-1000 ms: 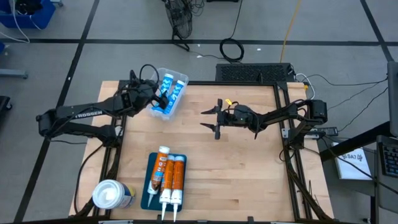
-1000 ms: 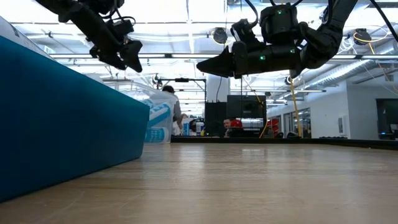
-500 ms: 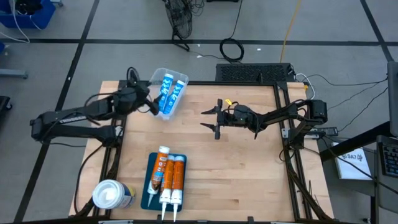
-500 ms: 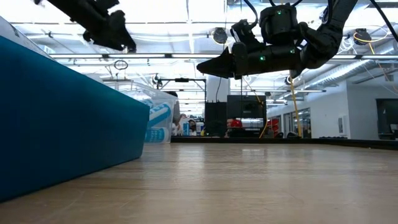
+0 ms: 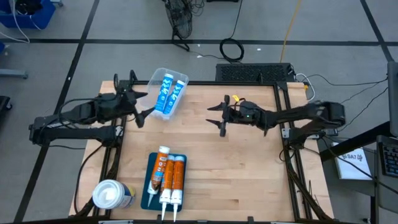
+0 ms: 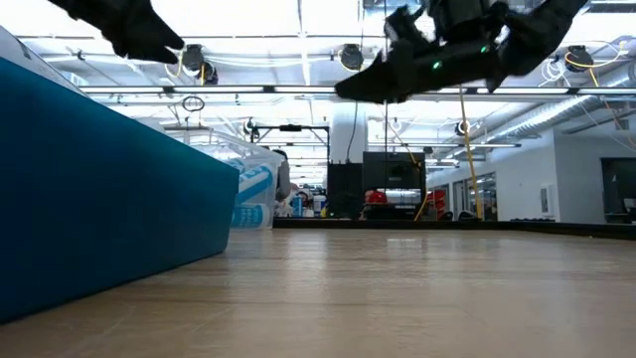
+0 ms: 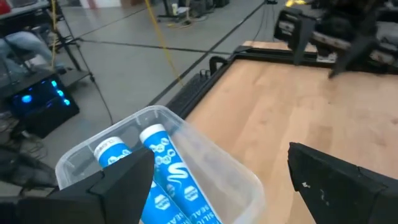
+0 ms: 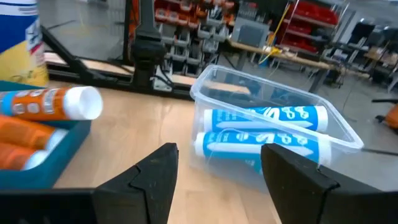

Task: Pick & place silicon tubes, Sealant and Lysol wipes
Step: Return to Home Position

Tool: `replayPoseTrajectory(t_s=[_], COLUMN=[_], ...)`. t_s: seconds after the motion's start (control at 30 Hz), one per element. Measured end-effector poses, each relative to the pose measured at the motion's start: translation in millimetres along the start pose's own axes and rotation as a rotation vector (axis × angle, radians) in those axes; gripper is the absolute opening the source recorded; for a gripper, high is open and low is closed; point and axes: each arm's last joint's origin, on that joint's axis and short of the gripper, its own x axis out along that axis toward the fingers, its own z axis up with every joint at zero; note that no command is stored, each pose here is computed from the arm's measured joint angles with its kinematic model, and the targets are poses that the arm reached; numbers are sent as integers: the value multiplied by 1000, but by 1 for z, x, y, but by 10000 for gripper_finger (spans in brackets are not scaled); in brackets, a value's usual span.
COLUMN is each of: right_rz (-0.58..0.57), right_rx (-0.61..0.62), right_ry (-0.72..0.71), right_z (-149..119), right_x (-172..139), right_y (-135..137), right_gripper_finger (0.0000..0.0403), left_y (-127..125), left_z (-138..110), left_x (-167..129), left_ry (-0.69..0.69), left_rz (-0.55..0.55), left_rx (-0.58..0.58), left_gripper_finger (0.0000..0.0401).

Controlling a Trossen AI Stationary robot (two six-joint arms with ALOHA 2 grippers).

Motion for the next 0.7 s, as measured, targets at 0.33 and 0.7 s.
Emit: replayPoseTrajectory(t_s=[0.33,0.7], right_rz=[-32,-193], right_rx=[-12,61], right_ry=[24,-178], right_z=[21,-20], right_x=[-56,-126], right_y=[-4,3], right_gripper_finger=[212,212], left_y=[3,5], left_z=[-35,-77], left_x=[-18,-28], left_ry=[-48,-147], left_rz=[-21,-23], left_rx=[-2,-74], left_gripper_finger=[363,363])
